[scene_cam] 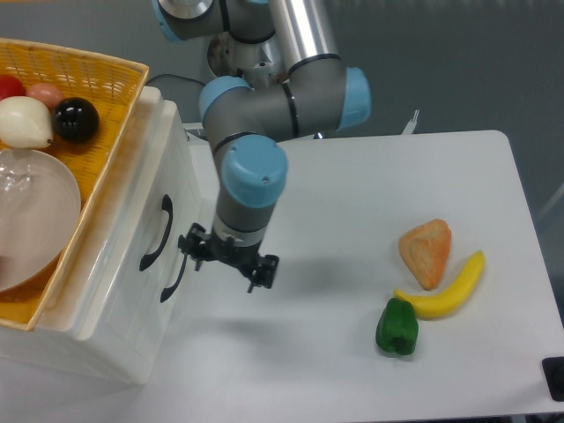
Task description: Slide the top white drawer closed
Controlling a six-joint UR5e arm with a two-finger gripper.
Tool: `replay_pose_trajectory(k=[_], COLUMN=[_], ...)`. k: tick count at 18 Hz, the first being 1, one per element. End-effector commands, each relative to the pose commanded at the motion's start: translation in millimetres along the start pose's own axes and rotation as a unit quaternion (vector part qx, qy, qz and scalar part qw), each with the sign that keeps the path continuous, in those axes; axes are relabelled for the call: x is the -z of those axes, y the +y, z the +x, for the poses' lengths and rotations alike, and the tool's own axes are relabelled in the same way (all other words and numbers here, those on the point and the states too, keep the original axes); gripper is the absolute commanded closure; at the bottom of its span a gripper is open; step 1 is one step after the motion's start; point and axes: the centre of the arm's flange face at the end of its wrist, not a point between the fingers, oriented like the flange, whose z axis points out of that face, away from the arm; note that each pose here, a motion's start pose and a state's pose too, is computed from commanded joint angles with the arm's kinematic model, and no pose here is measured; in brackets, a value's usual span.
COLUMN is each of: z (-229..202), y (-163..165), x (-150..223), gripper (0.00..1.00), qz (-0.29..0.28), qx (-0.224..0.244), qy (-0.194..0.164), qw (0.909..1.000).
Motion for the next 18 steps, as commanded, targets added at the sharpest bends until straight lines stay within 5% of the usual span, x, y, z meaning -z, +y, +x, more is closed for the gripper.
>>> replay_pose_trajectory(k=[6, 9, 13, 18], z=[-43, -57, -98, -122], y=[42, 60, 105, 132], x=[46, 66, 99, 113], gripper=[0.0, 0.0, 0.0, 0.0], qz=[-0.041, -0.115, -0.144, -0.127], qx=[-0.11, -0.218, -0.292, -0.326], qy=[-0.072, -0.118, -0.121, -0.11], qw=[0.9904, 0.9619, 0.9378, 0.9302])
